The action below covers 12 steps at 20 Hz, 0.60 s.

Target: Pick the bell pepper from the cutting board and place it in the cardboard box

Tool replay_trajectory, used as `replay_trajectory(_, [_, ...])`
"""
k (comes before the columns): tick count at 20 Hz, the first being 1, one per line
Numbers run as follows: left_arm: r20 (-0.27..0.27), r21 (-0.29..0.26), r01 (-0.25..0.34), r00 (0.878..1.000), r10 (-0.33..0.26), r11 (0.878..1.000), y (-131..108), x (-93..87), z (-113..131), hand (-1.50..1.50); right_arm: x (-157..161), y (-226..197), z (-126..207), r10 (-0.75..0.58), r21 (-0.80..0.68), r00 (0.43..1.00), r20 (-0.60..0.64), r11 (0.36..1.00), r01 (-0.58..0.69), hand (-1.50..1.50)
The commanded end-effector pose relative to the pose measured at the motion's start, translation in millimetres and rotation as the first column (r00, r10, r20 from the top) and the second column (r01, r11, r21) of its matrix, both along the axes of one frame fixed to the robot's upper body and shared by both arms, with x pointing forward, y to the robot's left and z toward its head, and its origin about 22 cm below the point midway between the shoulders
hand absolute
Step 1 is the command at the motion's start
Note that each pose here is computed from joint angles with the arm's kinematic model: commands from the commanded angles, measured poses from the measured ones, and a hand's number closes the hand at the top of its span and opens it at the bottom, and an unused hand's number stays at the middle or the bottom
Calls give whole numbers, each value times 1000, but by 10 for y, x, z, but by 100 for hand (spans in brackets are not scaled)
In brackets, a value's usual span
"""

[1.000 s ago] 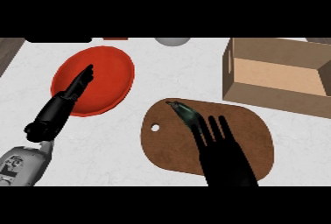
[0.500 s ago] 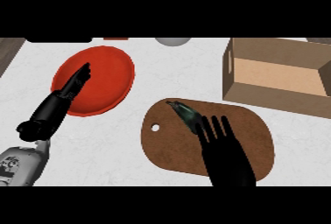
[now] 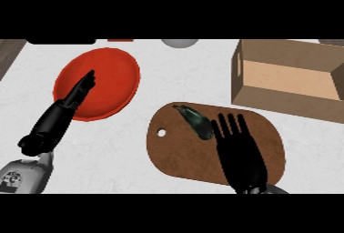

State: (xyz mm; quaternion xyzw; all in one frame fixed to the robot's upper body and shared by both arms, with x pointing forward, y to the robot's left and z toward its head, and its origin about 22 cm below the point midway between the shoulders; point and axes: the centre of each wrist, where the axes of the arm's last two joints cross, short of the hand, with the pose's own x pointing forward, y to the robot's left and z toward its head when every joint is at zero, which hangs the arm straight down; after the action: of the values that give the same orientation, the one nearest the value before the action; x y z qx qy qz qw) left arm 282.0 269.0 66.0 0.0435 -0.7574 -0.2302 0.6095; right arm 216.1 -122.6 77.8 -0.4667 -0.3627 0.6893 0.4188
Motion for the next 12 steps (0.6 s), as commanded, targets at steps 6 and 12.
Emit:
replay_trajectory(6, [7, -2, -16, 1000, 16, 1000, -71, 99, 38, 0, 147, -178, -308, 119, -23, 991, -55, 992, -121, 150])
replay_trajectory(12, [-9, -12, 9, 1000, -9, 1000, 18, 100, -92, 0, 186, -217, -330, 225, 8, 972, 74, 974, -226, 150])
